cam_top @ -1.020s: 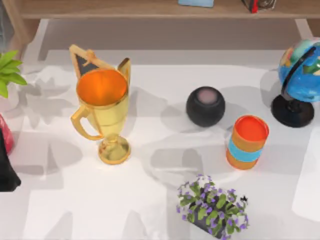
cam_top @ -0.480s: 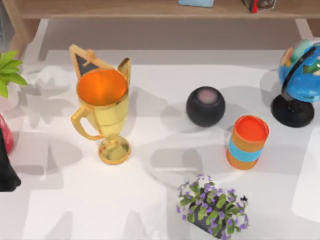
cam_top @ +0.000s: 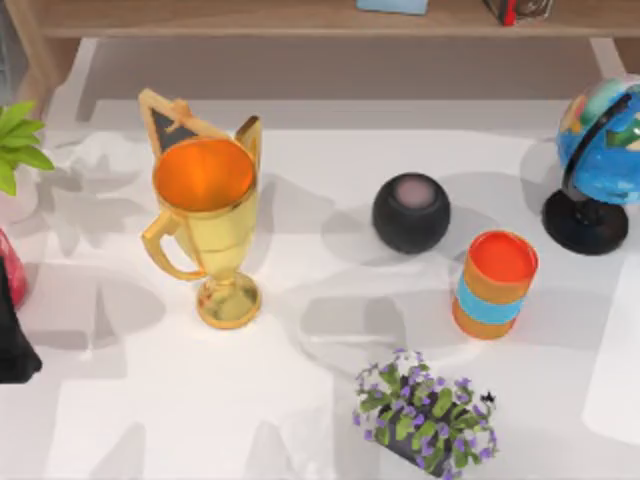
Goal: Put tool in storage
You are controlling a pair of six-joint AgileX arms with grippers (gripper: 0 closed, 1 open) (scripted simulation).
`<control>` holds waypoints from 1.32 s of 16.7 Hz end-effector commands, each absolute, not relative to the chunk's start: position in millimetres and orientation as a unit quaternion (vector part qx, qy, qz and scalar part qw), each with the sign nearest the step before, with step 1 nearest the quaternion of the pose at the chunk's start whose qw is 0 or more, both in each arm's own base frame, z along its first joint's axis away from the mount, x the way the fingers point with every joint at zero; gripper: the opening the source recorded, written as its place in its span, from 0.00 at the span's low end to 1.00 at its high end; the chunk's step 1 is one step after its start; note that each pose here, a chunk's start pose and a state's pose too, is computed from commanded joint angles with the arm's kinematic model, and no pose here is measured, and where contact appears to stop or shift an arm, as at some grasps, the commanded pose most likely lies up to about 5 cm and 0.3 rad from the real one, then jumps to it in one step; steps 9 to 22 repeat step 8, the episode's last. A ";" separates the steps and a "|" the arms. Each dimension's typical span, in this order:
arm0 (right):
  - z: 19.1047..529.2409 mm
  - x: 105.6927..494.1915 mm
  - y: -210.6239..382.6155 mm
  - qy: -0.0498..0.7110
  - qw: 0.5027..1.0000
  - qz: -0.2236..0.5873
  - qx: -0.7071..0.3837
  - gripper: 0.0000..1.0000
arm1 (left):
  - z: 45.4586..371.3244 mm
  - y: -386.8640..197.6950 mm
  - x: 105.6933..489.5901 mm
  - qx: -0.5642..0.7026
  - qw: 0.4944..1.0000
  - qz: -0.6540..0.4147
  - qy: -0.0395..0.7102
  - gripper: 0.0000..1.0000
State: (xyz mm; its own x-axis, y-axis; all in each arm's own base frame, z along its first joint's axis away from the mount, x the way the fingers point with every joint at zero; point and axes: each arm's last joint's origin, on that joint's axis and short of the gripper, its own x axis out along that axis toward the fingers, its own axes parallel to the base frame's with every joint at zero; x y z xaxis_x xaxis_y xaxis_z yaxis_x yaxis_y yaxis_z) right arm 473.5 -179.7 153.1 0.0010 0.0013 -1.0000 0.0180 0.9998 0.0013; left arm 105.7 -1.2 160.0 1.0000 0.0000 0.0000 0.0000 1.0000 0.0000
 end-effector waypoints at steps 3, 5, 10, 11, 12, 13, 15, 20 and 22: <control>153.1 473.5 -179.7 0.707 0.707 -0.006 0.007 1.00 | 160.0 -1.2 105.7 0.000 1.000 0.000 0.000 1.00; 153.1 473.5 -179.7 0.707 0.707 -0.006 0.007 1.00 | 160.0 -1.2 105.7 0.000 1.000 0.000 0.000 1.00; 153.1 473.5 -179.7 0.707 0.707 -0.006 0.007 1.00 | 160.0 -1.2 105.7 0.000 1.000 0.000 0.000 1.00; 153.1 473.5 -179.7 0.707 0.707 -0.006 0.007 1.00 | 160.0 -1.2 105.7 0.000 1.000 0.000 0.000 1.00; 153.1 473.5 -179.7 0.707 0.707 -0.006 0.007 1.00 | 160.0 -1.2 105.7 0.000 1.000 0.000 0.000 1.00; 153.1 473.5 -179.7 0.707 0.707 -0.006 0.007 1.00 | 160.0 -1.2 105.7 0.000 1.000 0.000 0.000 1.00; 153.1 473.5 -179.7 0.707 0.707 -0.006 0.007 1.00 | 160.0 -1.2 105.7 0.000 1.000 0.000 0.000 1.00; 153.1 473.5 -179.7 0.707 0.707 -0.006 0.007 1.00 | 160.0 -1.2 105.7 0.000 1.000 0.000 0.000 1.00; 153.1 473.5 -179.7 0.707 0.707 -0.006 0.007 1.00 | 160.0 -1.2 105.7 0.000 1.000 0.000 0.000 1.00</control>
